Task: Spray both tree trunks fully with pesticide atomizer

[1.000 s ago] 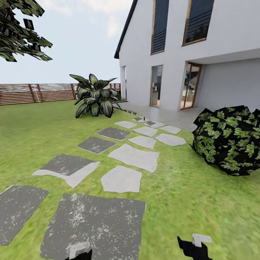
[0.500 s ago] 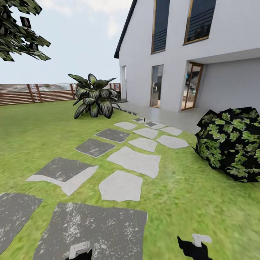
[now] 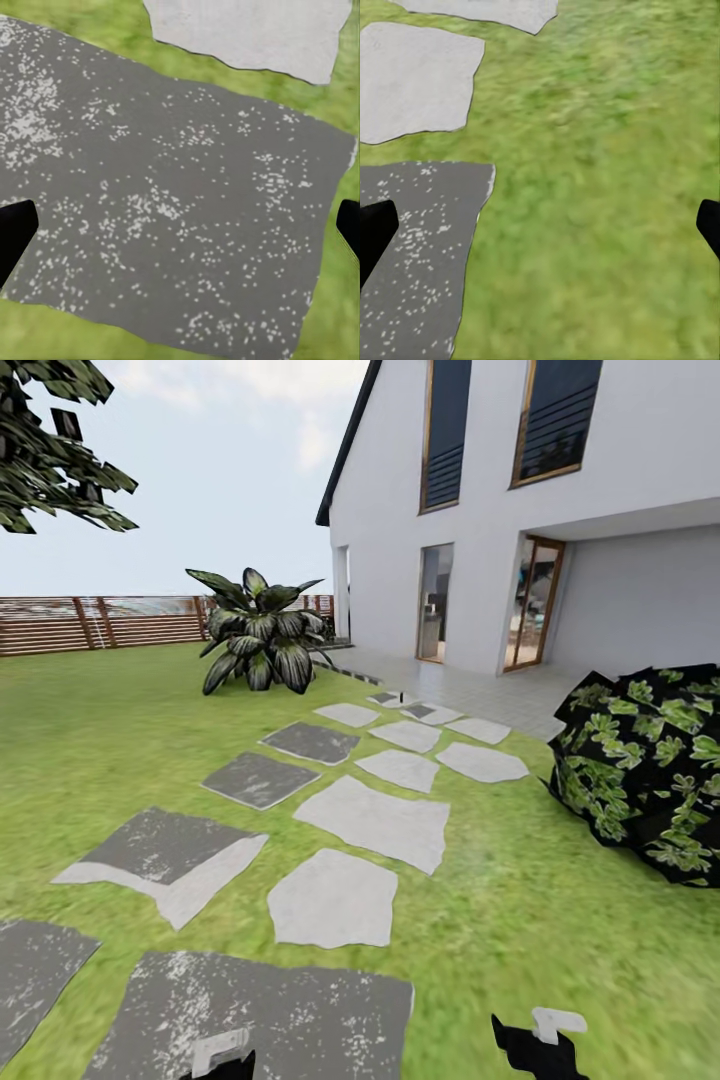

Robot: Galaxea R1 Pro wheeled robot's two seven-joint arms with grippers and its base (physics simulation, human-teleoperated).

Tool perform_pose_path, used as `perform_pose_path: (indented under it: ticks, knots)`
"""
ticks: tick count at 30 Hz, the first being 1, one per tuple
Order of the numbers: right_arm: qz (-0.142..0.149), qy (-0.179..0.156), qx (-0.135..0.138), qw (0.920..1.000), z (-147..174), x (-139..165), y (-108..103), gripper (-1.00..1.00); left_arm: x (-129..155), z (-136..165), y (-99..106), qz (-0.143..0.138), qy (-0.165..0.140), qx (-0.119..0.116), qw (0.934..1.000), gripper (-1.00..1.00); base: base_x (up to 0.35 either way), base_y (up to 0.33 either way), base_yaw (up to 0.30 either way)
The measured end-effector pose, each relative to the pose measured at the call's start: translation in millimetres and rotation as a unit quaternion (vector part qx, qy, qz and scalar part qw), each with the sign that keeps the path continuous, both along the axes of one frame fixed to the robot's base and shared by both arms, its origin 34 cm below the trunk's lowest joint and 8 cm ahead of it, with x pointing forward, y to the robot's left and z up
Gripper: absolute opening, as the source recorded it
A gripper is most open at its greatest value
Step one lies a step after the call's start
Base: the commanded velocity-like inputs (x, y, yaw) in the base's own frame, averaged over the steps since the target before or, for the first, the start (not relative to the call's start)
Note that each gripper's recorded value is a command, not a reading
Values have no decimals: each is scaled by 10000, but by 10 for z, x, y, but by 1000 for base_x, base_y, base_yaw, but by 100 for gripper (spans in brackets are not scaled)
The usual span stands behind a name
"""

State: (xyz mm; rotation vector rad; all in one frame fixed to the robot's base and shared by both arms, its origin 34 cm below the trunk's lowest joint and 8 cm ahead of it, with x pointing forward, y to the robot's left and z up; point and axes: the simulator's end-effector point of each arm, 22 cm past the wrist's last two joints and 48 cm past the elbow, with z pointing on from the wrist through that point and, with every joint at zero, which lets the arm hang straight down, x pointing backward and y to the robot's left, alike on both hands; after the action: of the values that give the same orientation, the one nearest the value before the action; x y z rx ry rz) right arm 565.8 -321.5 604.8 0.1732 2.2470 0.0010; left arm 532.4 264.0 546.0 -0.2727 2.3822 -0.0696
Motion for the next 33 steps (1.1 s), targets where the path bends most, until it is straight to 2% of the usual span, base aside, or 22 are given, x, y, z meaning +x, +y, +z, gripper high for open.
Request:
perform_pose_path:
  ticks: [7,21,33]
  knots:
    - [-12,6,-9,10000,-3,-5,-15,100,0,0,-1,-1,0,0,10000,100,335,0,-76]
    - [-13,7,-9,10000,-4,-5,-15,100,0,0,-1,-1,0,0,10000,100,335,0,-221]
    - [-4,6,-3,10000,-4,-4,-6,100,0,0,0,-1,0,0,10000,100,335,0,-37]
